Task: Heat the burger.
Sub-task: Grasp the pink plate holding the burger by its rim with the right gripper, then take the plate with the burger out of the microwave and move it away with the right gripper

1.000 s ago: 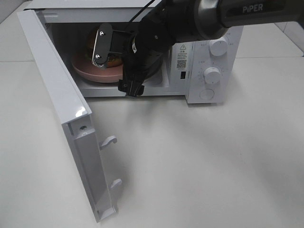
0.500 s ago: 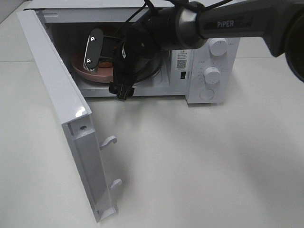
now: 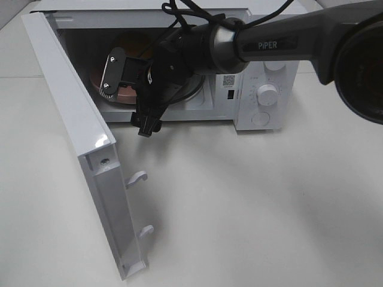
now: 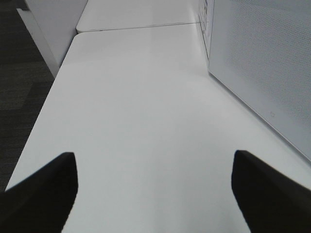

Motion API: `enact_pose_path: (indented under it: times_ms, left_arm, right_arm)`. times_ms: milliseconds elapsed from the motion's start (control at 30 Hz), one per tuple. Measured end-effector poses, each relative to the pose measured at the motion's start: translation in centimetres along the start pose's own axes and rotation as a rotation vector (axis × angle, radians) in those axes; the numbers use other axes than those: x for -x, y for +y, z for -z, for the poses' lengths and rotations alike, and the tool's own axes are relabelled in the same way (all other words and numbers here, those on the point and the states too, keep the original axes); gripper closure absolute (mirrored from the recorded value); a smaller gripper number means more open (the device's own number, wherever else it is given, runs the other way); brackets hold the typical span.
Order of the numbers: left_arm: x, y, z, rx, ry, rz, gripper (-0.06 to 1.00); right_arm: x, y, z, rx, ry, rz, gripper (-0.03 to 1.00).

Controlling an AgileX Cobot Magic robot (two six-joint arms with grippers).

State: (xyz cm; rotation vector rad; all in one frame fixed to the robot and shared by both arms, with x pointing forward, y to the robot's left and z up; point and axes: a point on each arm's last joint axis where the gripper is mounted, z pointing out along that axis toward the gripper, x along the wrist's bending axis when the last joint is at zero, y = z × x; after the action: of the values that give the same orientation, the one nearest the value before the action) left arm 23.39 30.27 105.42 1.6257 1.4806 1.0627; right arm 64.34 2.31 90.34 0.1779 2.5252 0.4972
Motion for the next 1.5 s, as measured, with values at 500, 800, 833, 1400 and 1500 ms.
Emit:
enact_pose_path:
  times_ms: [500,800,833,1400,1500]
  left_arm:
    - [0.0,0.0,0.0,0.0,0.0,0.0,0.15]
    - [0.0,0.0,0.0,0.0,0.0,0.0,0.15]
    - [0.0,0.0,0.0,0.0,0.0,0.0,0.15]
    - [0.0,0.0,0.0,0.0,0.0,0.0,0.15]
    - [0.0,0.0,0.0,0.0,0.0,0.0,0.15]
  right_arm:
    - [-0.8,-0.4,-1.1,-0.007,0.03,-0.031,0.3]
    - [-0.4,-0.1,-0.7,0.0,0.021,-0.03,0.75]
    - [-0.4,-0.1,-0.7,0.0,0.021,-0.03,0.75]
    - [-0.3,0.0,1.5,-0.097,0.092,0.08,0.93]
    - [-0.3,0.1,2.2,-0.108,0.121,0.094,0.93]
